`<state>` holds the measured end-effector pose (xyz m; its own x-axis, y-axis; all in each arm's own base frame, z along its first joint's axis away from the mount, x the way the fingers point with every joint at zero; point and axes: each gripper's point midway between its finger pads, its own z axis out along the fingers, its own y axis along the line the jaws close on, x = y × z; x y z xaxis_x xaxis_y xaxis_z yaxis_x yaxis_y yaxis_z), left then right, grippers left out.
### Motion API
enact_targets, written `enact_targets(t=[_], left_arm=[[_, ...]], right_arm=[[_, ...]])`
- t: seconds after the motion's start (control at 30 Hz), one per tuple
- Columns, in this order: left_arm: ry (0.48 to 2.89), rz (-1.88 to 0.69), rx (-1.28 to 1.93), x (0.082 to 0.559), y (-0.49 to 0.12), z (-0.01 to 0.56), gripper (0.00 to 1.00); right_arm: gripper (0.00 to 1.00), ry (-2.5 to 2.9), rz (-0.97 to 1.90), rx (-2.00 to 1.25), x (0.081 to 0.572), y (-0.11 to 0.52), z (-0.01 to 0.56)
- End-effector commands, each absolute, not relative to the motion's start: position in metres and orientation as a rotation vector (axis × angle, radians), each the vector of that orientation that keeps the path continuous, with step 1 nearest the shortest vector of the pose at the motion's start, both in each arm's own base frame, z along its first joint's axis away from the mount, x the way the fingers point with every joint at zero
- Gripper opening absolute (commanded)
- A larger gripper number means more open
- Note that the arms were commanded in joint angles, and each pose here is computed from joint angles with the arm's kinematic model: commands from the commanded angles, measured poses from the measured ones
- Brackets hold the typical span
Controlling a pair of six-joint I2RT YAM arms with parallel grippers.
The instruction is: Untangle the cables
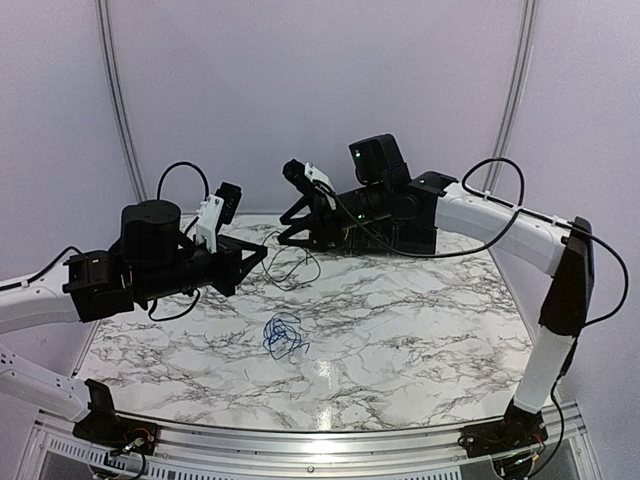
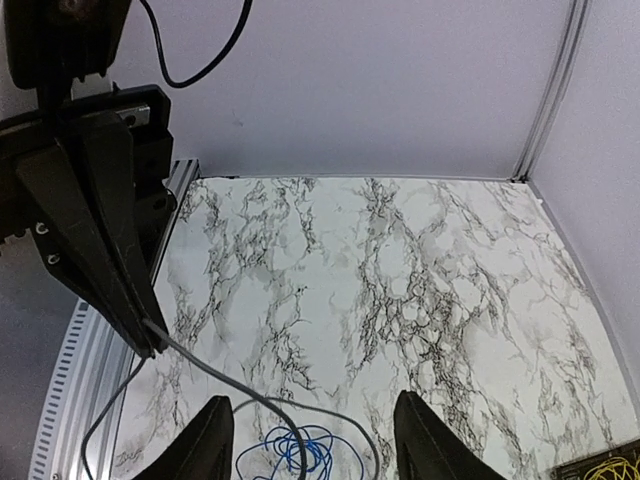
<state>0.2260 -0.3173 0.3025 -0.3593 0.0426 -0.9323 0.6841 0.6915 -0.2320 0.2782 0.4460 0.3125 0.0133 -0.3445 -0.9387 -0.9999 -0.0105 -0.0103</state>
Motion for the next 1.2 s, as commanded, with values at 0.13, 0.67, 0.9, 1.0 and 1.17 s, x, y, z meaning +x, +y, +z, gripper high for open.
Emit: enact_targets(t=[0.13, 0.67, 0.9, 1.0, 1.17], left_arm=[[1.715, -0.859, 0.542, 0.213, -0.315, 0.346, 0.0], [1.562, -0.866, 0.371, 0.198, -0.253, 0.398, 0.0], [1.573, -0.852, 0.364, 0.2, -0.252, 0.391, 0.0], [1.581, -0.847, 0.37, 0.202, -0.255, 0.387, 0.0], [1.592, -0.841, 0.38, 0.204, -0.26, 0.381, 0.0]], right_arm=[[0.32, 1.521, 0.999, -1.482, 0.284, 0.456, 0.275], [0.15, 1.781, 1.023, -1.368, 0.325, 0.435, 0.192], [0.23, 1.93, 0.891, -1.312, 0.359, 0.41, 0.15], [0.29, 1.975, 0.864, -1.299, 0.365, 0.398, 0.136], [0.4, 1.981, 0.767, -1.313, 0.367, 0.383, 0.13]])
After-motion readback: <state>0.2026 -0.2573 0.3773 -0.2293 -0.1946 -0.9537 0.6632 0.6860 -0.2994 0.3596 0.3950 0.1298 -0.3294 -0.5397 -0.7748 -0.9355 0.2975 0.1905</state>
